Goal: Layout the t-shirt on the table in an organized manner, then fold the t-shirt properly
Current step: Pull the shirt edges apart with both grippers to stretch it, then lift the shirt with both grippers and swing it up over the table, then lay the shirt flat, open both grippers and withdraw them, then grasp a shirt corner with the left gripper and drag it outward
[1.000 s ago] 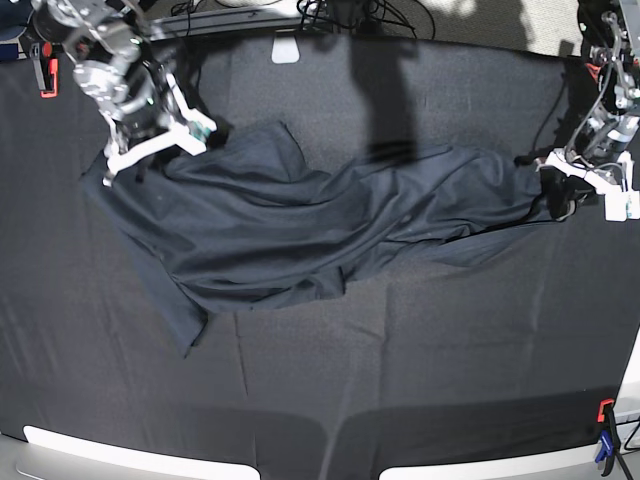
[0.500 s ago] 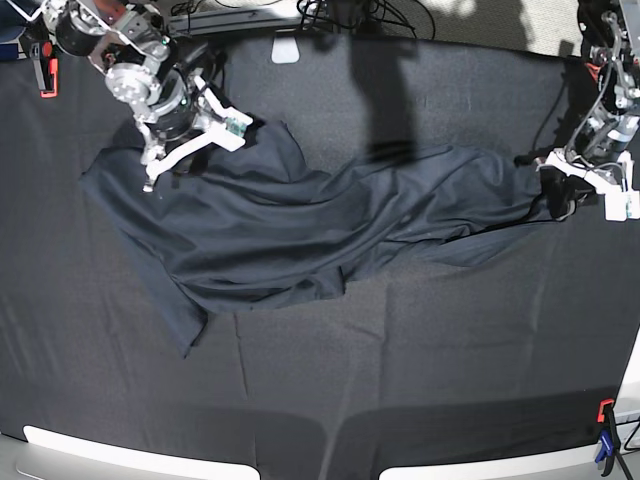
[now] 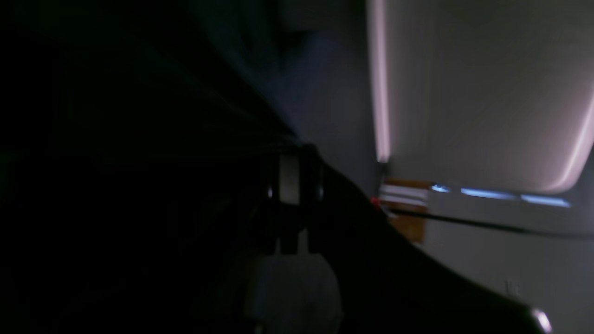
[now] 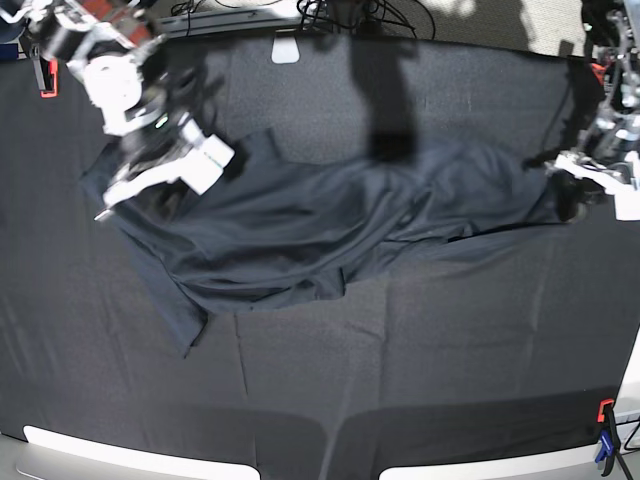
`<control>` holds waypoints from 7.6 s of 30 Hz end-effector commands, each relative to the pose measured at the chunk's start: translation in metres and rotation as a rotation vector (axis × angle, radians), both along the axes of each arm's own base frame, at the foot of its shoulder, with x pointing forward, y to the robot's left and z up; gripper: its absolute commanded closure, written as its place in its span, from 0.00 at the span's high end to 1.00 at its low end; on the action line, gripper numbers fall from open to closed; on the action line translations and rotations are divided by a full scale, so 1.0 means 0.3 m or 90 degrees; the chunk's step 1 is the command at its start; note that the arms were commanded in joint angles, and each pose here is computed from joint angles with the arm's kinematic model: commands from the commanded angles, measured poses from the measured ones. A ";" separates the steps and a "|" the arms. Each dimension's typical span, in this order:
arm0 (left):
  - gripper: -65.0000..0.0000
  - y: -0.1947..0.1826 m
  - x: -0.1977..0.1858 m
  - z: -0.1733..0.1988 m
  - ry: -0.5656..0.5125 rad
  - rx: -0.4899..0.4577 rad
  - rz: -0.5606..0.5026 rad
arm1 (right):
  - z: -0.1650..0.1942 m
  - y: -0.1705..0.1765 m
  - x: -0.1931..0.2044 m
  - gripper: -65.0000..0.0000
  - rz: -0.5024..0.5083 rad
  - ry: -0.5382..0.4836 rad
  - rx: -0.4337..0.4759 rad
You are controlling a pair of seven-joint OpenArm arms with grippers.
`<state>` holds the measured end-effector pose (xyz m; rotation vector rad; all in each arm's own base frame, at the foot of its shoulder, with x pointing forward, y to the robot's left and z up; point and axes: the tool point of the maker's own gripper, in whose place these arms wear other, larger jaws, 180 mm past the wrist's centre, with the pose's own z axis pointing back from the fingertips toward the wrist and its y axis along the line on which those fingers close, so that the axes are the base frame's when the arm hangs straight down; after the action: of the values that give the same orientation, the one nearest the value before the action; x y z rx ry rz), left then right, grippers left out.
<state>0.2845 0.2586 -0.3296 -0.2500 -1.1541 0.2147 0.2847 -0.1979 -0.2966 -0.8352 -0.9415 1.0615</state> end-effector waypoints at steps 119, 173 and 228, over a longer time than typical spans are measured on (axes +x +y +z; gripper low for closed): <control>0.17 0.136 -0.437 -0.236 0.335 0.081 -0.050 | -0.274 -0.545 -0.483 0.00 -0.459 0.486 0.297; 0.43 -0.240 0.742 -0.107 0.107 0.119 -0.230 | 0.022 -0.440 0.133 0.49 -0.309 0.236 0.677; 0.00 -0.032 0.933 0.110 -0.100 0.346 0.047 | 0.036 -0.414 0.142 0.49 -0.288 0.237 0.708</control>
<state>0.5487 0.2406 -0.3324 0.2286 -1.2469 -0.0706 0.3167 -0.3167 -0.3064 0.1145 -0.7361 0.1596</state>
